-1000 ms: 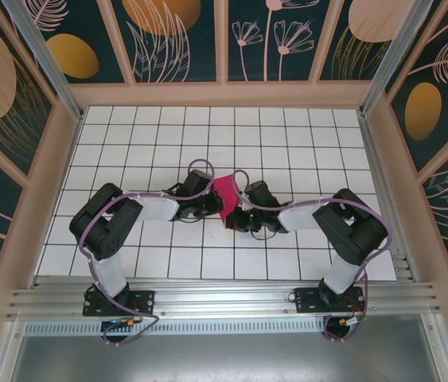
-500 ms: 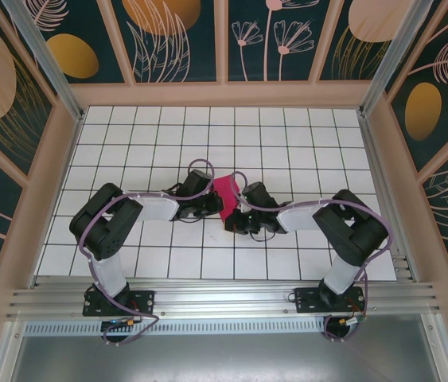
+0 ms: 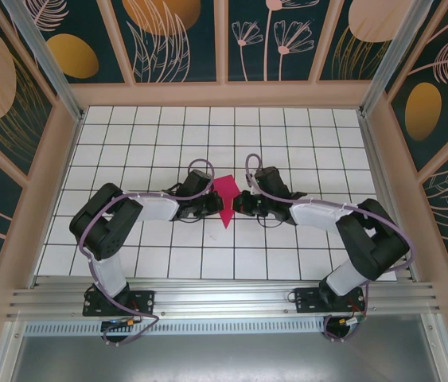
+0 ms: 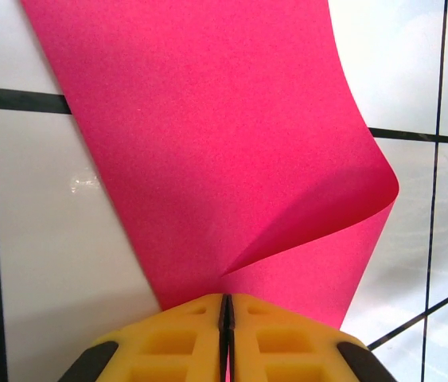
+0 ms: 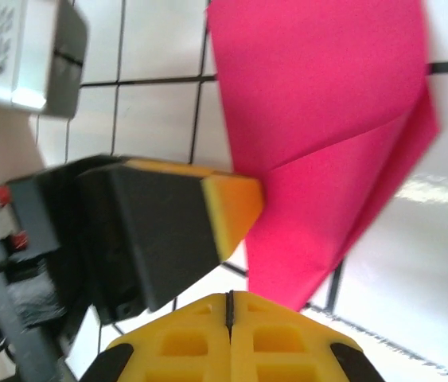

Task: Fold a paper plane with a square sheet of paper (pick it up from the middle)
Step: Third fold the triangle at the center of the table.

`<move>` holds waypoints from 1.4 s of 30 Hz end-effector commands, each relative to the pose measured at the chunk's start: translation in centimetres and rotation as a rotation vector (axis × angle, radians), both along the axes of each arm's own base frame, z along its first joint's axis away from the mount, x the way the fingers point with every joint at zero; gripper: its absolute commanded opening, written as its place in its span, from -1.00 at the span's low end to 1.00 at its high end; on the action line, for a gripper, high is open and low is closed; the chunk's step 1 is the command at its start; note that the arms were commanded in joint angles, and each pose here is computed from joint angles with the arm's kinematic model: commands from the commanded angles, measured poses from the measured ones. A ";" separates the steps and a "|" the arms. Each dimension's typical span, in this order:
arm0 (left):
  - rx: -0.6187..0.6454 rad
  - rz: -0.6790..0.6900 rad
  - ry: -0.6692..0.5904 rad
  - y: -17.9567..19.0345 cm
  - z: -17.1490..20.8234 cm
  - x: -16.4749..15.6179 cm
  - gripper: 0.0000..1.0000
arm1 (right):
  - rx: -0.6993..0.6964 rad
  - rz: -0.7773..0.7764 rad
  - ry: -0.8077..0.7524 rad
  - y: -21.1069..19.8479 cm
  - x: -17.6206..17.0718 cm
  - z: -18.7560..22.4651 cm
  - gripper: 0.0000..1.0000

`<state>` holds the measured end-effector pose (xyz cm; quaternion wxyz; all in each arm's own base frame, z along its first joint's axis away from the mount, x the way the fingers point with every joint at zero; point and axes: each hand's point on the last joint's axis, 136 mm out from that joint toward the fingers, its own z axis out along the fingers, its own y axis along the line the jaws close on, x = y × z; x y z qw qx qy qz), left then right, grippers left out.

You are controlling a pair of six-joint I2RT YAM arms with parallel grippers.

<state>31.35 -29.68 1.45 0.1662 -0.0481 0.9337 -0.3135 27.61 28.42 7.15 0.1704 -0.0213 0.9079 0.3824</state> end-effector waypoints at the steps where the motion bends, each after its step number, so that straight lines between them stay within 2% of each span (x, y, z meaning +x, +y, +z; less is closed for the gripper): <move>1: 0.070 0.009 0.033 1.0 -1.8 -0.5 -0.76 | -0.019 0.017 -0.004 0.2 0.8 -0.6 -0.91; 14: 0.079 0.009 0.033 1.0 -1.6 -0.3 -0.75 | -0.058 -0.006 0.040 0.1 3.2 -3.5 -0.91; 28: 0.080 0.009 0.026 0.9 -1.3 -0.1 -0.75 | -0.071 0.002 0.064 0.1 3.3 -4.9 -0.91; 32: 0.049 -0.005 -0.012 0.2 0.6 0.6 -0.74 | -0.080 -0.005 0.075 0.0 3.2 -5.2 -0.91; 37: -0.048 -0.012 -0.084 -1.1 4.3 1.4 -0.67 | -0.106 -0.011 0.093 0.1 2.8 -5.8 -0.90; 42: -0.093 0.013 -0.081 -0.8 4.8 0.7 -0.67 | -0.099 -0.009 0.105 0.6 2.2 -5.7 -0.90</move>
